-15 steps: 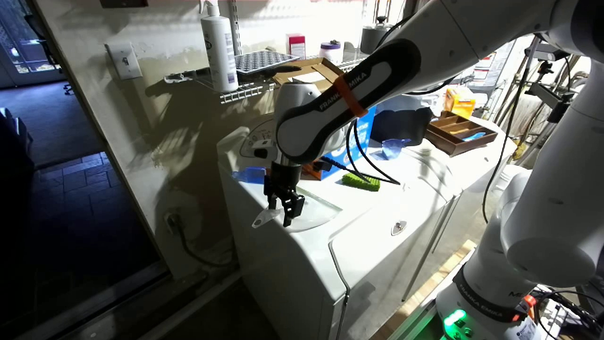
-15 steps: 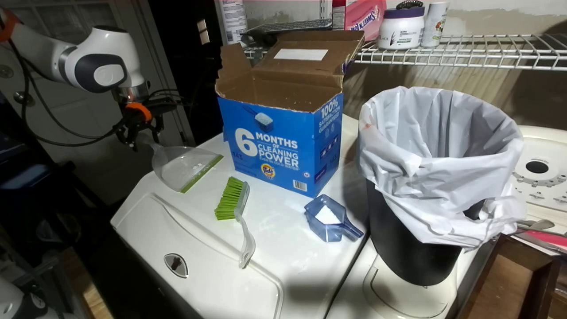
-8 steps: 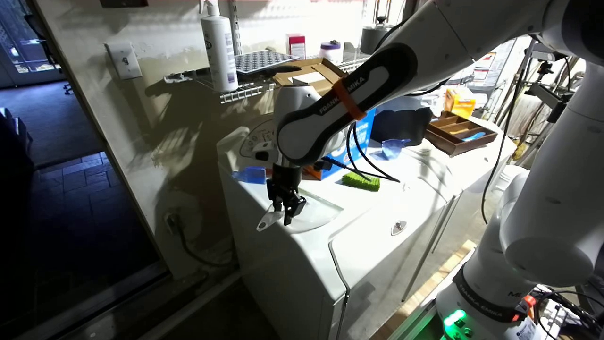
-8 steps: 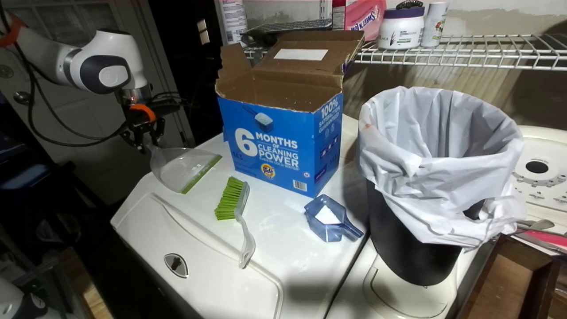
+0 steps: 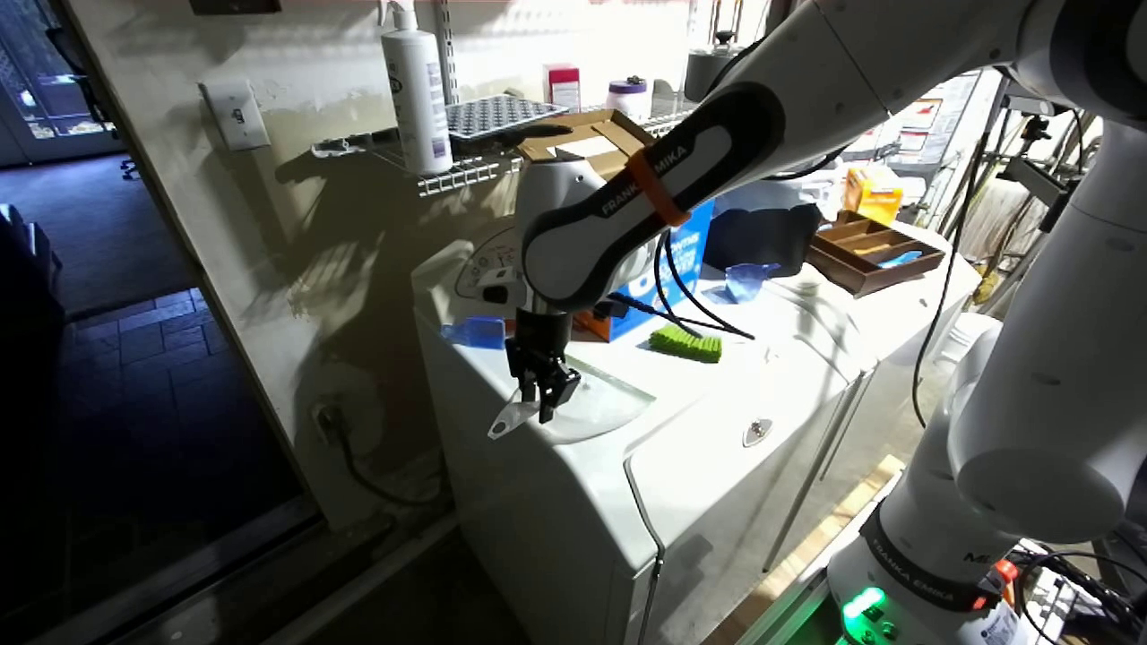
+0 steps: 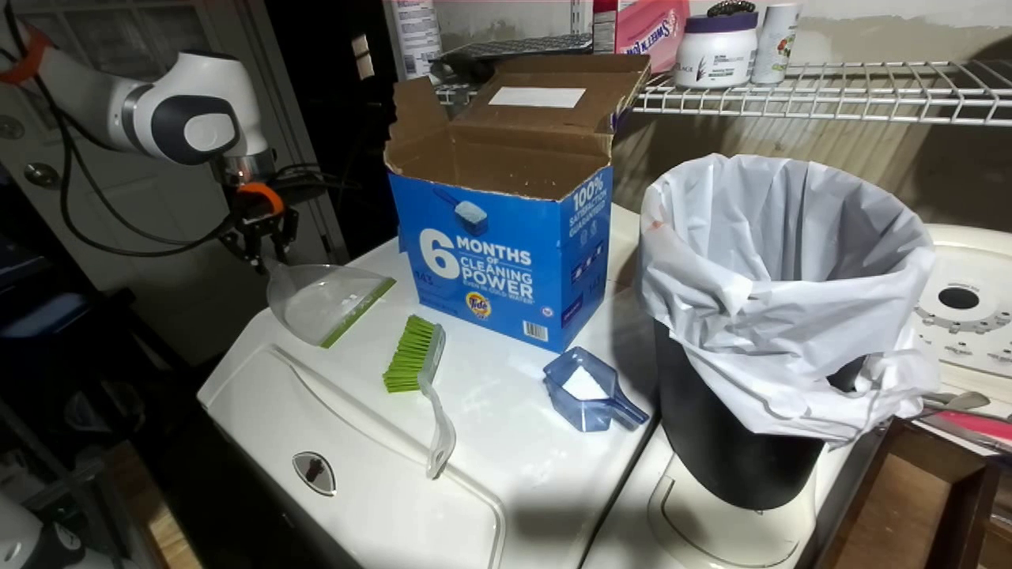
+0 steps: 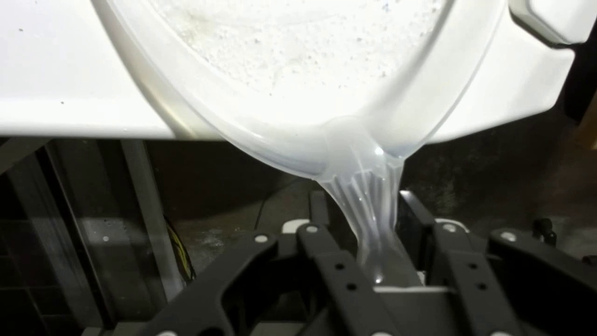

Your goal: Pour the washing powder on the pan into the box

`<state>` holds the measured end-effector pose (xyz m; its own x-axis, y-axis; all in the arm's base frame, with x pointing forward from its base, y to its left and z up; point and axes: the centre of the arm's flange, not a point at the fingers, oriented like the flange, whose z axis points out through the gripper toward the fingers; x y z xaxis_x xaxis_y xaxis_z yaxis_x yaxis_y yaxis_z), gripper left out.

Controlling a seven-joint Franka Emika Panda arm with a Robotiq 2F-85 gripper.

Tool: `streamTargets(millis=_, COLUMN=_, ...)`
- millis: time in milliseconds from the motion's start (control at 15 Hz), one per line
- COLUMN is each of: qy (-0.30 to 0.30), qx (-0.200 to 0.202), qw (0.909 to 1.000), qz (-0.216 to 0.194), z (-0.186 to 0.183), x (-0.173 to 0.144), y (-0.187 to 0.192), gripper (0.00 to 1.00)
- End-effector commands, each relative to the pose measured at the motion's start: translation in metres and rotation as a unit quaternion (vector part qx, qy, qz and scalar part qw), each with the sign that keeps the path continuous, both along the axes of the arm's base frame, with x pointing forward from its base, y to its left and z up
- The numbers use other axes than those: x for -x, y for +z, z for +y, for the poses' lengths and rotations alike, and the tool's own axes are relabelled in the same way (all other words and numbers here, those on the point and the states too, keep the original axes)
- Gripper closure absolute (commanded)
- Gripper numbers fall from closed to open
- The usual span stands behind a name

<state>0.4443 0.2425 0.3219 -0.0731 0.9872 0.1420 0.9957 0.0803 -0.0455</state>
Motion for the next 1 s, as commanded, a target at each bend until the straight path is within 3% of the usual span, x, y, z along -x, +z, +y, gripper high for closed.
streamTargets(millis=0, qy=0.012, qx=0.013, qw=0.9998, qz=0.008, z=0.003, x=-0.011, y=-0.001, gripper=0.88)
streamTargets(millis=67, qy=0.014, qx=0.015, qw=0.9998, qz=0.008, z=0.003, x=-0.012, y=-0.001, gripper=0.95)
streamTargets(millis=467, qy=0.028, qx=0.025, qw=0.9992, qz=0.012, z=0.003, x=-0.013, y=0.007, gripper=0.93)
streamTargets(millis=933, qy=0.018, qx=0.068, qw=0.9975, qz=0.009, z=-0.007, x=-0.013, y=0.054, gripper=0.93)
